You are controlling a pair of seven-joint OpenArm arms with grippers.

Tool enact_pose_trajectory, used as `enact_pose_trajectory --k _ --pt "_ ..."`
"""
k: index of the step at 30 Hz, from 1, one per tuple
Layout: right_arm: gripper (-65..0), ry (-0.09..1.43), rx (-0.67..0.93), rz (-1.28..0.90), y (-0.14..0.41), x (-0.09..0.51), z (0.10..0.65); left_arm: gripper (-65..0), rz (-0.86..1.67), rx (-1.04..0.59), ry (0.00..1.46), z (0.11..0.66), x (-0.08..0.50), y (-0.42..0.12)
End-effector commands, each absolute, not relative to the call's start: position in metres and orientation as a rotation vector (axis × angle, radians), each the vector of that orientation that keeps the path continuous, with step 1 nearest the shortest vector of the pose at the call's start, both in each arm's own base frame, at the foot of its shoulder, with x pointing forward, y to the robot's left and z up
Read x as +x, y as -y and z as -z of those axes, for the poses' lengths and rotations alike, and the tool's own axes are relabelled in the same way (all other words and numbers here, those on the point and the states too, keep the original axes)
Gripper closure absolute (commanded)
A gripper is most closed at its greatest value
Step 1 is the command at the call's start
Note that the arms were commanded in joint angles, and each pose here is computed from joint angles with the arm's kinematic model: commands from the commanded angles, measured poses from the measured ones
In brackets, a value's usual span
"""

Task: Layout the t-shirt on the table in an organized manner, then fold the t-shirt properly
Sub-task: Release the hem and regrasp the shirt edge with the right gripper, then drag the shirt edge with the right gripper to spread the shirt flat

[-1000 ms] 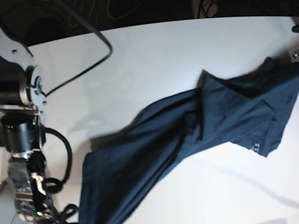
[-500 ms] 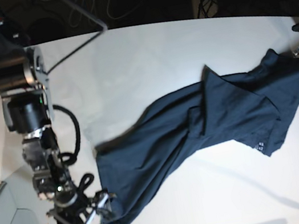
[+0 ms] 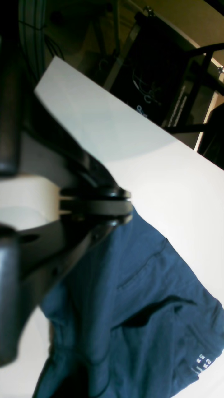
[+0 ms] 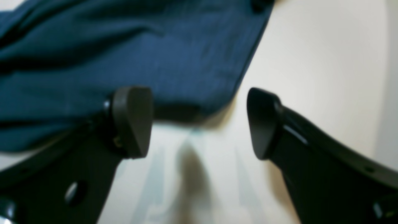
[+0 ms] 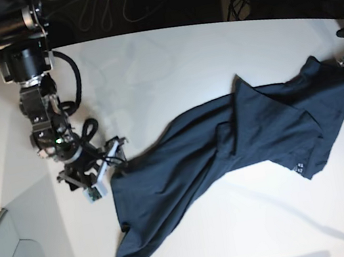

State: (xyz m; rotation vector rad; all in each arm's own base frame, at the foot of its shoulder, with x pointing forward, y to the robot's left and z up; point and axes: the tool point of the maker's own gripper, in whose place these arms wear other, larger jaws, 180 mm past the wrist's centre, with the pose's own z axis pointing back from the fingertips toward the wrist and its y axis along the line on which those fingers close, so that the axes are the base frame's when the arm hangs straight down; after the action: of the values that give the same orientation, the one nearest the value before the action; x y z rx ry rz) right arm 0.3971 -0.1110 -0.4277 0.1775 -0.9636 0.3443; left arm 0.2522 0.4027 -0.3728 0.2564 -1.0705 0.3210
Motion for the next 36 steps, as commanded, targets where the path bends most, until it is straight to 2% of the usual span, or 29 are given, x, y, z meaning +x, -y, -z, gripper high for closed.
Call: enact_pose_trajectory --k 1,10,20,23,25,30,31,36 --pt "-48.1 1.007 0.192 -0.344 0.110 0.408 0.415 -0.1 -0.308 0.279 1.130 0.354 0.261 -0.410" --pt "-47.8 0.917 0.220 -0.303 0.107 0.422 0.440 -0.1 -0.308 0.279 1.130 0.354 0.261 -0.410" --pt "-46.7 0.981 0.243 -0.274 0.106 0.441 0.433 -0.1 -0.309 0.278 1.129 0.354 0.261 -0.409" --pt "-39.8 0.987 0.252 -0.268 0.106 0.443 0.434 -0.1 -0.309 0.278 1.129 0.354 0.261 -0.409" --pt "-31.5 0.966 0.256 -0.261 0.106 0.444 0.439 -0.1 -0.309 0.278 1.129 0.354 0.261 -0.409" --pt "-2.4 0.947 0.273 -0.250 0.097 0.447 0.442 -0.1 -0.309 0.278 1.129 0.354 0.261 -0.409" --pt "0.0 0.947 0.273 -0.250 0.097 0.448 0.442 -0.1 -0.309 0.278 1.129 0.354 0.261 -0.409" --pt "0.0 0.969 0.270 -0.261 0.096 0.451 0.434 -0.1 -0.309 0.278 1.129 0.354 0.261 -0.409"
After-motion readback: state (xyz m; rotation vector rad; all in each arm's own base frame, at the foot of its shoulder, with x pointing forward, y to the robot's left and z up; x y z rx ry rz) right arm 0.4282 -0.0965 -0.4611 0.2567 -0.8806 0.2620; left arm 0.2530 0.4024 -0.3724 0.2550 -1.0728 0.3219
